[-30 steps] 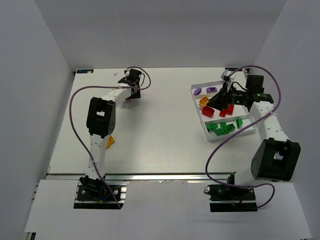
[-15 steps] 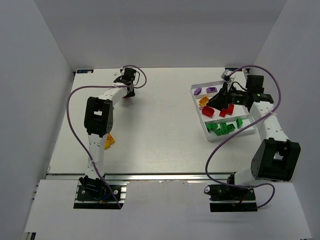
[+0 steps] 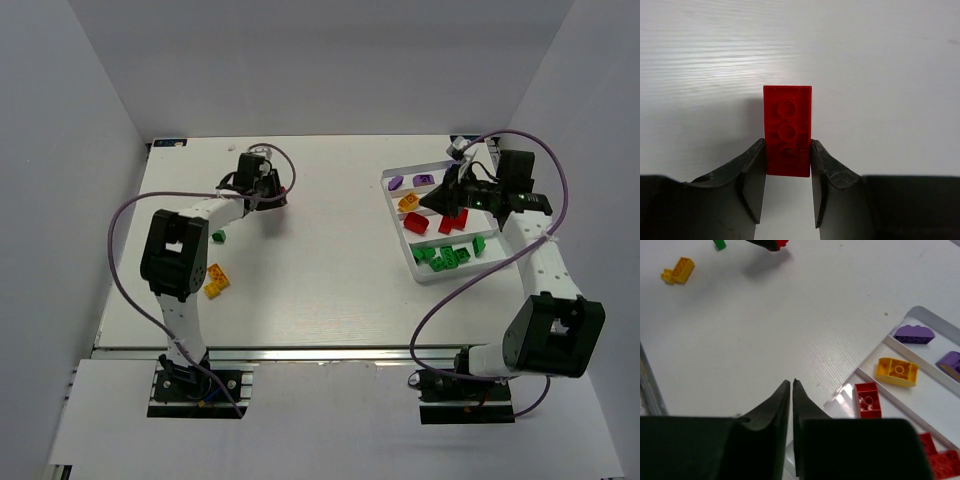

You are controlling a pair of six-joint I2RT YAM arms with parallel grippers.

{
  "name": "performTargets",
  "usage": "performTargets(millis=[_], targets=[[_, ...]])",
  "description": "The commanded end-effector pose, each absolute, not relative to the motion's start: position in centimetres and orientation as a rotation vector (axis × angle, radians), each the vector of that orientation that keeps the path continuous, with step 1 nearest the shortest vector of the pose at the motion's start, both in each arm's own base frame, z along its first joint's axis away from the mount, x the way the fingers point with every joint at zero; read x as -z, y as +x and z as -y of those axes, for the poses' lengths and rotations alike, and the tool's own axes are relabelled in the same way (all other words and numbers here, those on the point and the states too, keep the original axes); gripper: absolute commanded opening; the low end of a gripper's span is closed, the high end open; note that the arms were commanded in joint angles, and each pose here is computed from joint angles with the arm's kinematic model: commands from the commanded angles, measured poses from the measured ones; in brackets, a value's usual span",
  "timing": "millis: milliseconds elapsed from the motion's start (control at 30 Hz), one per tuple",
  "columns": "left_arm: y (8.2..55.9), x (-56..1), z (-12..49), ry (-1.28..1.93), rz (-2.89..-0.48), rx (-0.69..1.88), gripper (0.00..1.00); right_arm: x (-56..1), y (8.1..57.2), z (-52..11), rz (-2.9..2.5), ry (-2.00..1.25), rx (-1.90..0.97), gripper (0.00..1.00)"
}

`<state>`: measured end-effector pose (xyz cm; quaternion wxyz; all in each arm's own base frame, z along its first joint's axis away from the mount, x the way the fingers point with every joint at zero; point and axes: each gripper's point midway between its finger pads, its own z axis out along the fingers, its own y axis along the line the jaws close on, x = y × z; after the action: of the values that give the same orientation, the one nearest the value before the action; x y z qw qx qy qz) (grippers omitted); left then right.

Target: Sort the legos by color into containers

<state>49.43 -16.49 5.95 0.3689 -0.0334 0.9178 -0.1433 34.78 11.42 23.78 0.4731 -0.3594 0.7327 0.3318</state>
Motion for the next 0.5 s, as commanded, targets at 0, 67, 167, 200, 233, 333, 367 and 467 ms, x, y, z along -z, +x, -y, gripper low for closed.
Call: performTargets(millis=[0, 67, 167, 200, 233, 333, 367, 467], targets=[[46.0, -15.4, 26.7, 0.148, -2.100, 0.864, 0.12, -25.9, 35.6, -10.6, -1.756, -0.819, -0.726, 0.03], [43.8, -15.6, 29.3, 0.204, -2.058, 0.954, 0.12, -26.5, 35.6, -10.5, -1.745, -0.800, -0.716, 0.00], [40.6, -17.1, 34.2, 0.281, -1.996, 1.109, 0.11, -27.0, 35.6, -10.4, -1.741, -0.785, -0.699, 0.00], [39.2, -16.9, 36.3, 0.310, -2.003, 1.165, 0.11, -27.0, 35.6, -10.3, -1.744, -0.779, -0.690, 0.00], [38.8, -17.2, 37.5, 0.324, -1.984, 1.191, 0.11, -27.2, 35.5, -10.2, -1.741, -0.776, -0.682, 0.00], [37.6, -17.2, 41.4, 0.379, -1.976, 1.263, 0.11, -27.5, 35.3, -9.7, -1.743, -0.753, -0.659, 0.00], [37.0, -17.3, 42.9, 0.394, -1.973, 1.290, 0.11, -27.6, 35.3, -9.5, -1.743, -0.745, -0.646, 0.00], [37.0, -17.7, 46.1, 0.426, -1.949, 1.346, 0.11, -28.2, 35.2, -8.6, -1.736, -0.712, -0.607, 0.00]])
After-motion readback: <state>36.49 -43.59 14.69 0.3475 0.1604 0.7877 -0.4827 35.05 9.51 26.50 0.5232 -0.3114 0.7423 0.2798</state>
